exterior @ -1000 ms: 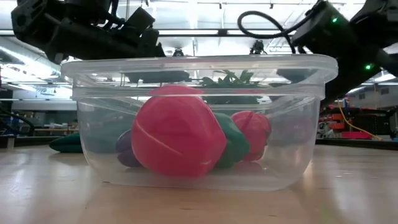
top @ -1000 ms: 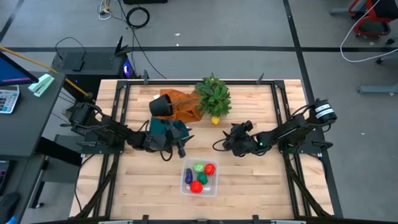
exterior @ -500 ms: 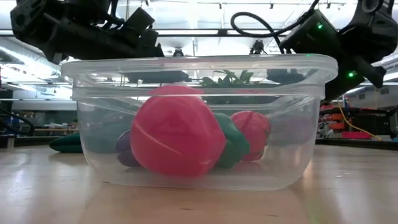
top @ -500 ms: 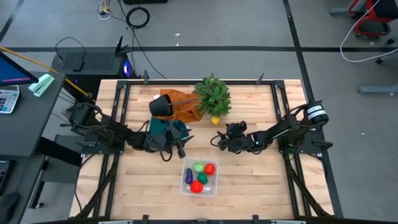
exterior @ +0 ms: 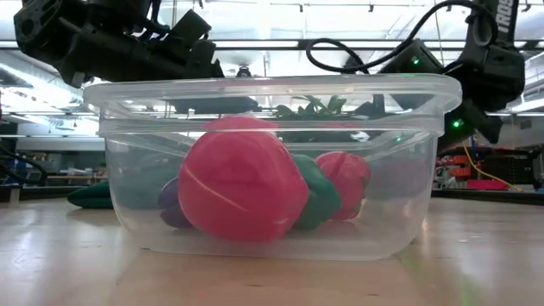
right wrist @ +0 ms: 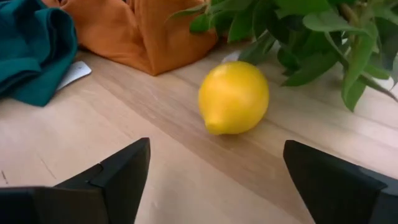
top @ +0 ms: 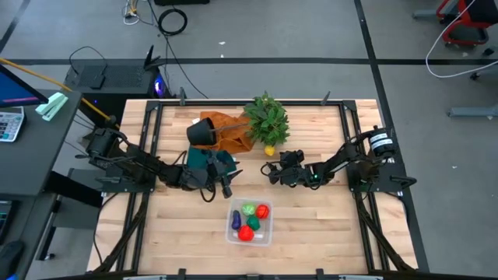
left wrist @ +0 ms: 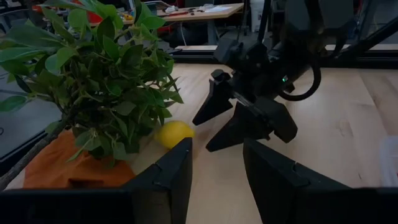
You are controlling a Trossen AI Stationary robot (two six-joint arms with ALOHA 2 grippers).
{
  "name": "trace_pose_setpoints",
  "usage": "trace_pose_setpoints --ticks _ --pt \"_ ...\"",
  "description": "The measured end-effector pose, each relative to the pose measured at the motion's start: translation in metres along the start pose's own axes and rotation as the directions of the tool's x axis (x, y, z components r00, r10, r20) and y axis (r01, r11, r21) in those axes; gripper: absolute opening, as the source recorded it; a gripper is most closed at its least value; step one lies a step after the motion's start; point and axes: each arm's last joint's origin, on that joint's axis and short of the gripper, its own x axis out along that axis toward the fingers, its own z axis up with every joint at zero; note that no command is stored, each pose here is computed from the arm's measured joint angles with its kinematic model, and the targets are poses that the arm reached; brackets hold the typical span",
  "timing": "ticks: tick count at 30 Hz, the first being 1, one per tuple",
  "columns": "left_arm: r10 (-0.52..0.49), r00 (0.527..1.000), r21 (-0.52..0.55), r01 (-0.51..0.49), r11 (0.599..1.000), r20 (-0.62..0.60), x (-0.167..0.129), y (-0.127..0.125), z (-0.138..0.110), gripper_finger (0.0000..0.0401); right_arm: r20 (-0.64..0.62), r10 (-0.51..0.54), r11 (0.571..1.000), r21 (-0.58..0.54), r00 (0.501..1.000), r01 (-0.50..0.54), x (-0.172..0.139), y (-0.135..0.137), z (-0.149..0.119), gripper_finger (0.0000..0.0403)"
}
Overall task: Pick and placing Produce into tupperware
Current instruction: Put the yellow lemon into the transparent bin
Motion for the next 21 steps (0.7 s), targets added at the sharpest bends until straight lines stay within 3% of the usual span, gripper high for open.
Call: trace_pose_setpoints --ticks 5,21 --pt "0.0 1.0 0.0 0.0 1.0 0.0 0.0 0.0 0.0 0.0153 0.003 -0.018 0.999 0.03 1.0 0.018 0.01 0.003 0.0 0.0341" --pt "0.0 1.0 0.007 0.0 1.0 -0.007 0.0 0.0 -0.001 0.0153 0.091 -0.154 0.986 -0.047 0.984 0.158 0.034 0.013 -0.002 0.0332"
